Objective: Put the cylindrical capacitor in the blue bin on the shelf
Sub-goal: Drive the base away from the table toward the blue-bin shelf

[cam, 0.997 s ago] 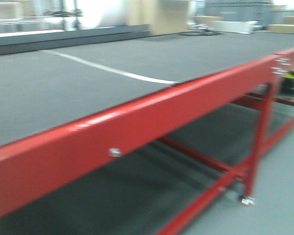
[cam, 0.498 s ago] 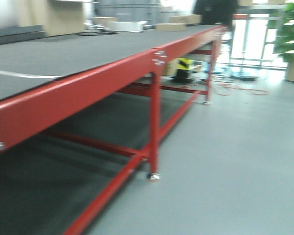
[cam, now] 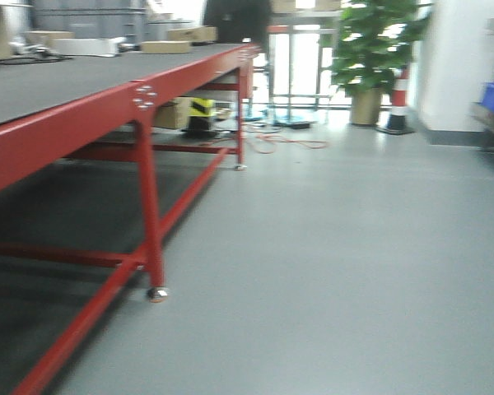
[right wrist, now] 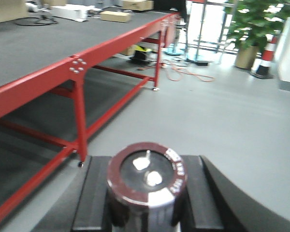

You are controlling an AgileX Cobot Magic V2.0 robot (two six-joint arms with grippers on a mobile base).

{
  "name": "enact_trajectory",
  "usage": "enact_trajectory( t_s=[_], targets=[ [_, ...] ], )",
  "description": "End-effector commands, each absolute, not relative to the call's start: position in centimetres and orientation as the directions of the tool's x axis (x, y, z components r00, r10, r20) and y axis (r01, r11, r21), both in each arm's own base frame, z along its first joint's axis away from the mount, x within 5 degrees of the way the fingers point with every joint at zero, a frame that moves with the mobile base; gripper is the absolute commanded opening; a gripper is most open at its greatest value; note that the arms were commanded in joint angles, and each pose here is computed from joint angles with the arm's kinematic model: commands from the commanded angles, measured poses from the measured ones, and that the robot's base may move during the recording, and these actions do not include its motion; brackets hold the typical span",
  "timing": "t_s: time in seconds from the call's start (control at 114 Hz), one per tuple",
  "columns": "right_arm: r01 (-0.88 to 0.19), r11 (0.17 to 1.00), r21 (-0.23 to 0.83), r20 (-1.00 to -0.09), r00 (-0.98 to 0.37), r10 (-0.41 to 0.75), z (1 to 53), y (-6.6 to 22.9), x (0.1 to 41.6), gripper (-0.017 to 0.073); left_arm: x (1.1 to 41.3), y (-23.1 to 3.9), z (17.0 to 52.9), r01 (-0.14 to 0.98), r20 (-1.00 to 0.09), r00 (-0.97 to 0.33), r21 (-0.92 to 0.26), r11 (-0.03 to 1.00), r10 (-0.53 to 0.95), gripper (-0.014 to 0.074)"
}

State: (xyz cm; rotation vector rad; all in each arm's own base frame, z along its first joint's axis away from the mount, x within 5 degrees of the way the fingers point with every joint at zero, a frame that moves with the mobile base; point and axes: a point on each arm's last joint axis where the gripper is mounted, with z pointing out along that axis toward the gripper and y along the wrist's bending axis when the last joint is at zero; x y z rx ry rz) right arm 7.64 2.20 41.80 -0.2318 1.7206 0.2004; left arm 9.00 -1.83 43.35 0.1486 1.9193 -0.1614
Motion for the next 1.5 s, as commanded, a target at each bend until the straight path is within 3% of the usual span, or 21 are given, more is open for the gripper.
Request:
enact_trajectory(
  t_s=[0.0,1.495],
  targets=[
    [-0.262,0.965,-0.007,-0.992,-0.123,-0.041,42.13,2.12,7.48,-0.0162,8.91,-1.93,43.55,0.193,-0.945,-0.327,-0.048,0.98,0.017,-0.0111],
    [-0.262,0.965,-0.007,-0.992,-0.122,-0.04,42.14,2.11,7.43,-0.0162,8.65,-1.85,43.63,0.192,-0.948,-0.319,-0.048,0.98,0.016,-0.0111]
  ],
)
